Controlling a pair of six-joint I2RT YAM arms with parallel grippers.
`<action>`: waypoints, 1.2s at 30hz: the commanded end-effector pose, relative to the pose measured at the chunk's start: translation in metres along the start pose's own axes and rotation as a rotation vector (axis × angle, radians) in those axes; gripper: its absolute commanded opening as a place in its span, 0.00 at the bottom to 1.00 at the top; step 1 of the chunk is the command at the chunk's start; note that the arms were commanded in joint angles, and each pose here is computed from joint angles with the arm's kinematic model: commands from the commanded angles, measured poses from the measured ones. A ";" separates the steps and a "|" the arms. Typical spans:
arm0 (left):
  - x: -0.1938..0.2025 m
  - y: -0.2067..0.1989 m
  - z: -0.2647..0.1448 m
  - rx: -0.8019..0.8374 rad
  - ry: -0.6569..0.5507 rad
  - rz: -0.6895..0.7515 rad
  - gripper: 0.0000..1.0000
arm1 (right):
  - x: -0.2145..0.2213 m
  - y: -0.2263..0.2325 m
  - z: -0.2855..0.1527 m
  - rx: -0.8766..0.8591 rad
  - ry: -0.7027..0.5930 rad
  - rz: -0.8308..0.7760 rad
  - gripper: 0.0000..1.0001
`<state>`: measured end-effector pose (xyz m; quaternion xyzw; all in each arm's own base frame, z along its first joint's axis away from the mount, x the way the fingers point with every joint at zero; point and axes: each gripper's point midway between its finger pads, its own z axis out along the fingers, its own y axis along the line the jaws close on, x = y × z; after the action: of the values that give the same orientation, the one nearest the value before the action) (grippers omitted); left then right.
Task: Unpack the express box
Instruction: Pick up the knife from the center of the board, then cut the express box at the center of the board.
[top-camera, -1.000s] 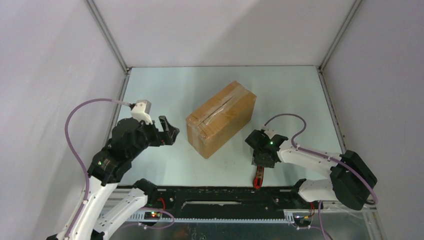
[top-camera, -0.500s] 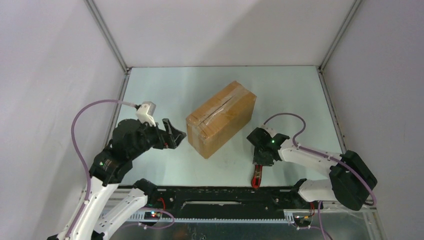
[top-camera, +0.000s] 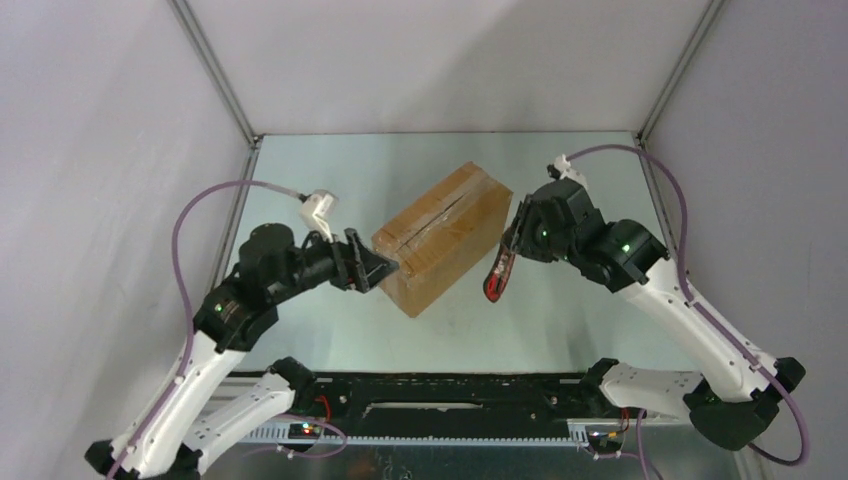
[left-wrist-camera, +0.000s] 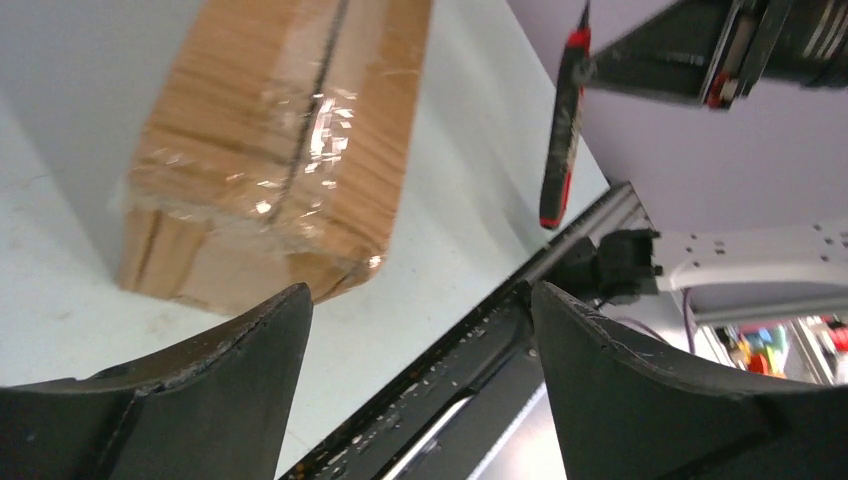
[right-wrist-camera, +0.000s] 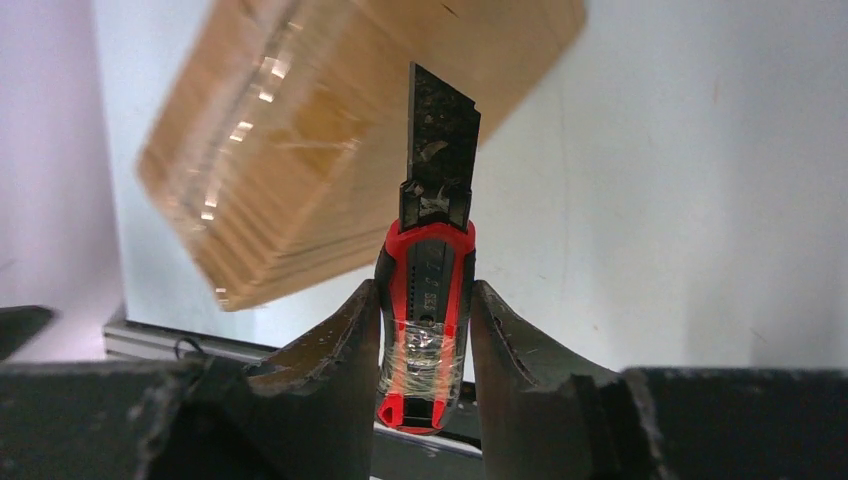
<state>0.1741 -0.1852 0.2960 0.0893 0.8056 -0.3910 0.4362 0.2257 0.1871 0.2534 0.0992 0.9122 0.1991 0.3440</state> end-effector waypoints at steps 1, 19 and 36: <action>-0.034 -0.049 0.011 0.129 -0.059 0.051 0.84 | -0.028 0.033 -0.016 -0.025 -0.050 -0.033 0.00; -0.039 -0.099 0.068 0.256 -0.023 0.062 0.79 | -0.062 0.130 -0.043 -0.224 -0.125 -0.042 0.00; -0.017 -0.102 0.084 0.296 0.079 0.027 0.64 | -0.070 0.144 -0.046 -0.256 -0.144 -0.046 0.00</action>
<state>0.1916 -0.3055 0.3205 0.1683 0.7691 -0.4800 0.3869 0.2494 0.2768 0.3556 0.0418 0.8795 0.2677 0.3913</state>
